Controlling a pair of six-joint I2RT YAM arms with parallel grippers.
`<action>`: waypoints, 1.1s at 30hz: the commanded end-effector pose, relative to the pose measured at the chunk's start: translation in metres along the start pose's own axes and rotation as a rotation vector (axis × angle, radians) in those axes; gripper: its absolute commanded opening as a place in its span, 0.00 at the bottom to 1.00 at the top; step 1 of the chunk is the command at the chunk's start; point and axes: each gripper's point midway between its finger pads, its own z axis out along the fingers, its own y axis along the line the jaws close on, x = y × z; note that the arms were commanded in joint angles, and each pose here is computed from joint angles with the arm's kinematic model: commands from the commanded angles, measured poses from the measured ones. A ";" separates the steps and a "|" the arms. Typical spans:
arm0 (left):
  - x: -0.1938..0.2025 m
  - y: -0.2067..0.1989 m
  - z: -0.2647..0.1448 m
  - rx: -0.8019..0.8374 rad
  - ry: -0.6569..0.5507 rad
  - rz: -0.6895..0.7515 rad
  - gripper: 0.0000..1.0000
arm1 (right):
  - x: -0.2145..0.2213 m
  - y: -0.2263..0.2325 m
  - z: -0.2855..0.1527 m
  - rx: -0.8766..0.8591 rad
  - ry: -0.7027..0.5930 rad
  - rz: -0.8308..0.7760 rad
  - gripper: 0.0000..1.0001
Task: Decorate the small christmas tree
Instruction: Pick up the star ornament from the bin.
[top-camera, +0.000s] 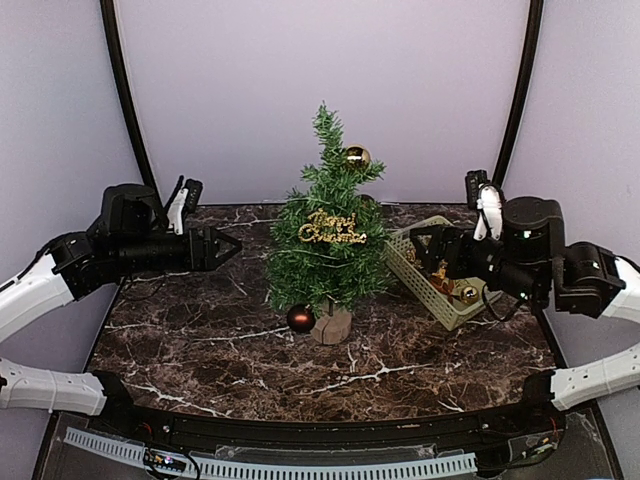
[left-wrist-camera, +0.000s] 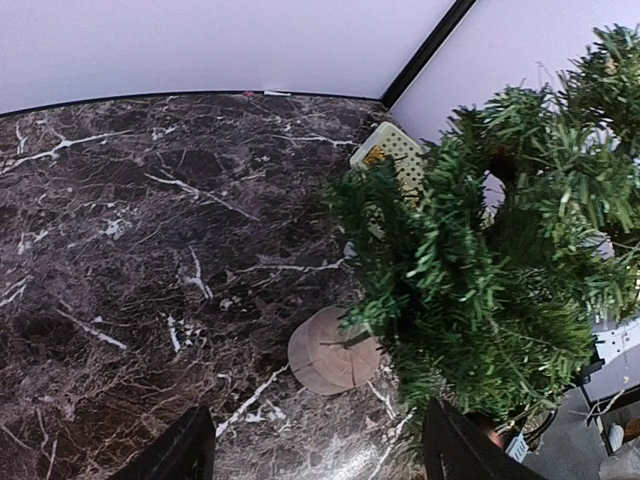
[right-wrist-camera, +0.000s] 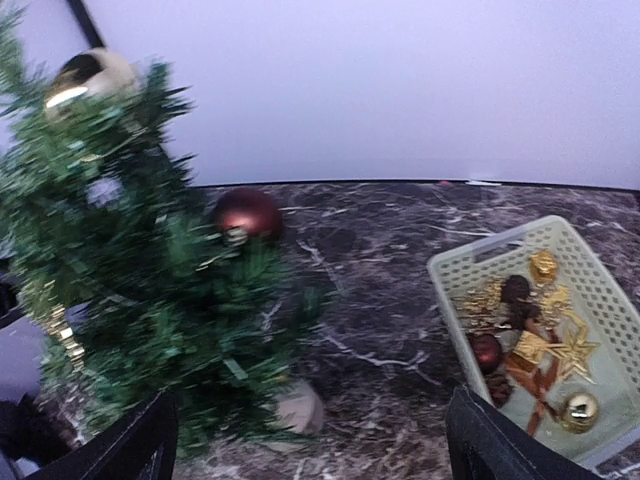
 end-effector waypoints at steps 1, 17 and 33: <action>0.011 0.021 0.003 -0.012 0.069 0.007 0.74 | 0.001 -0.063 0.009 0.176 0.036 0.058 0.94; -0.033 0.132 -0.013 -0.292 -0.047 0.154 0.74 | 0.058 -0.267 0.117 0.522 0.330 0.248 0.71; -0.012 0.154 0.005 -0.330 0.012 0.169 0.74 | 0.109 -0.354 0.188 0.767 0.477 0.303 0.41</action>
